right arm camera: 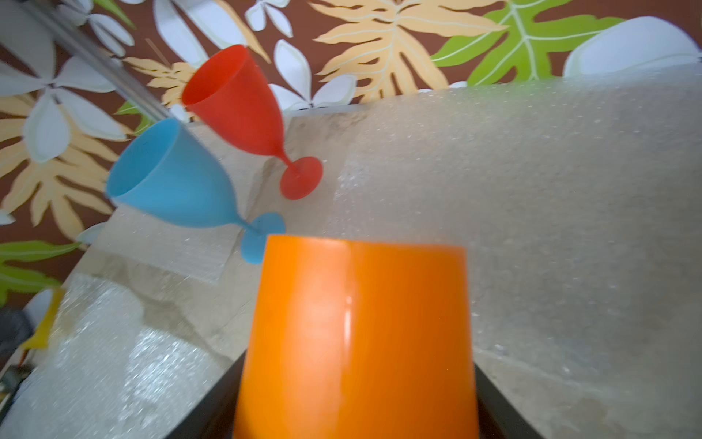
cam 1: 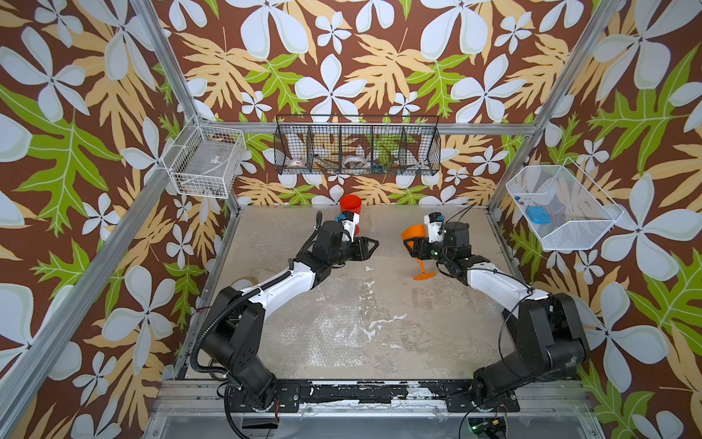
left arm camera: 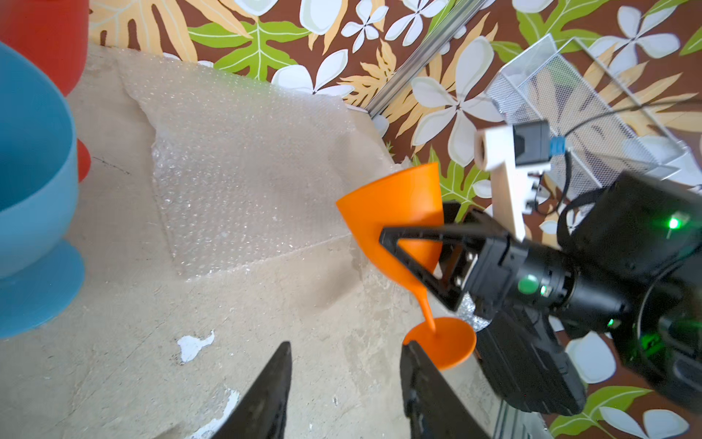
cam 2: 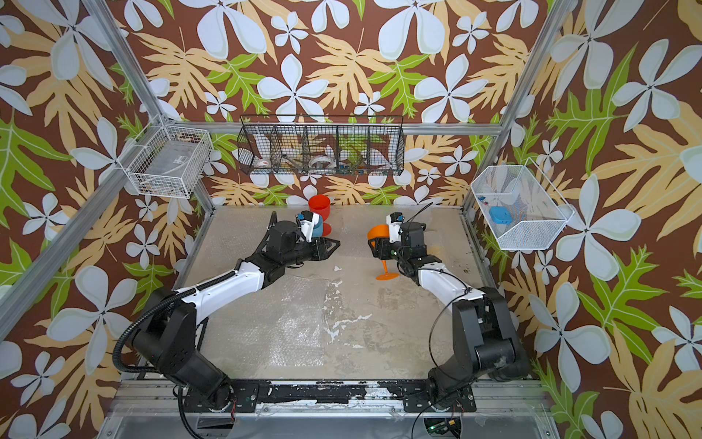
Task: Unpack wine glasses from bubble wrap
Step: Pick up the wine glass from the bubble wrap, then place the wine glass at the center of the board, then move the bubble wrap to the center of the board.
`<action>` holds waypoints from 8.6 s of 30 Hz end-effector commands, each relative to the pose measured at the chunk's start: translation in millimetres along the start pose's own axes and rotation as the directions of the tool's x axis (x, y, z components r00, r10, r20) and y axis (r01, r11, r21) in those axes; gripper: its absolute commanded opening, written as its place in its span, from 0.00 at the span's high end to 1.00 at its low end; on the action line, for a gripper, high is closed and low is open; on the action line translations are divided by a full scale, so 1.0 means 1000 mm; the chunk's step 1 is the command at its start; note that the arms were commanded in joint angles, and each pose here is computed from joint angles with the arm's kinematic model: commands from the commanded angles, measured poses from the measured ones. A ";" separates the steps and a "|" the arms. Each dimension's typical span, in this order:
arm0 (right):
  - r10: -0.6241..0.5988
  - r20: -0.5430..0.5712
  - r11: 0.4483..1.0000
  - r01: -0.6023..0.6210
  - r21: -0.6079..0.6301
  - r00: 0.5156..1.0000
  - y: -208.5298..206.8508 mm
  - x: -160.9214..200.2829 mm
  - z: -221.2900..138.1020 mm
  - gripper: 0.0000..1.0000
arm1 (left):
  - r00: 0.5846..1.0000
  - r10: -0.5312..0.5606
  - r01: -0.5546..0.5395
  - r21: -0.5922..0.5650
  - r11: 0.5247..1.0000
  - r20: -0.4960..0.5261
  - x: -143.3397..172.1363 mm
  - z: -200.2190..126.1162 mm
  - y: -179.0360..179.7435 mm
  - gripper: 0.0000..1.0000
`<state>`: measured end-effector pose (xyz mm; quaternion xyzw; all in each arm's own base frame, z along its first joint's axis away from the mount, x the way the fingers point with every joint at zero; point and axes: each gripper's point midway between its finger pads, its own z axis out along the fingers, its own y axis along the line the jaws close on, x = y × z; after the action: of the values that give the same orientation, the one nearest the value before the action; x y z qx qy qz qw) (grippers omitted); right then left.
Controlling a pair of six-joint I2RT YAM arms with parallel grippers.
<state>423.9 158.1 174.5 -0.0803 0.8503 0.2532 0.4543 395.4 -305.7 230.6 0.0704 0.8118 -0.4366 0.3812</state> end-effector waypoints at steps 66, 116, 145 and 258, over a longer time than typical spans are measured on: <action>-0.501 0.361 0.763 0.598 -0.245 0.787 0.175 -0.011 -0.059 0.36 | 0.858 -0.223 0.357 0.224 0.907 -0.464 0.052 -0.050 -0.036 0.67; -0.405 0.209 0.894 0.434 -0.115 0.890 0.120 0.032 -0.043 0.15 | 0.992 0.089 -0.129 -0.651 0.748 -0.094 -0.040 -0.051 0.131 1.00; 0.086 0.093 0.822 -0.124 0.556 0.992 -0.122 -0.009 -0.103 0.01 | 0.984 0.160 -0.115 -0.423 0.899 0.073 -0.046 -0.072 0.056 0.44; 0.265 -0.351 0.896 -0.095 0.433 0.898 -0.076 0.105 -0.086 0.40 | 0.995 0.014 -0.009 0.055 0.998 -0.102 0.067 -0.052 -0.021 0.45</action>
<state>322.8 61.3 87.2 0.0415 0.9673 0.0971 0.2308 308.2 -284.4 206.6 0.1032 0.8286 -0.4341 0.3382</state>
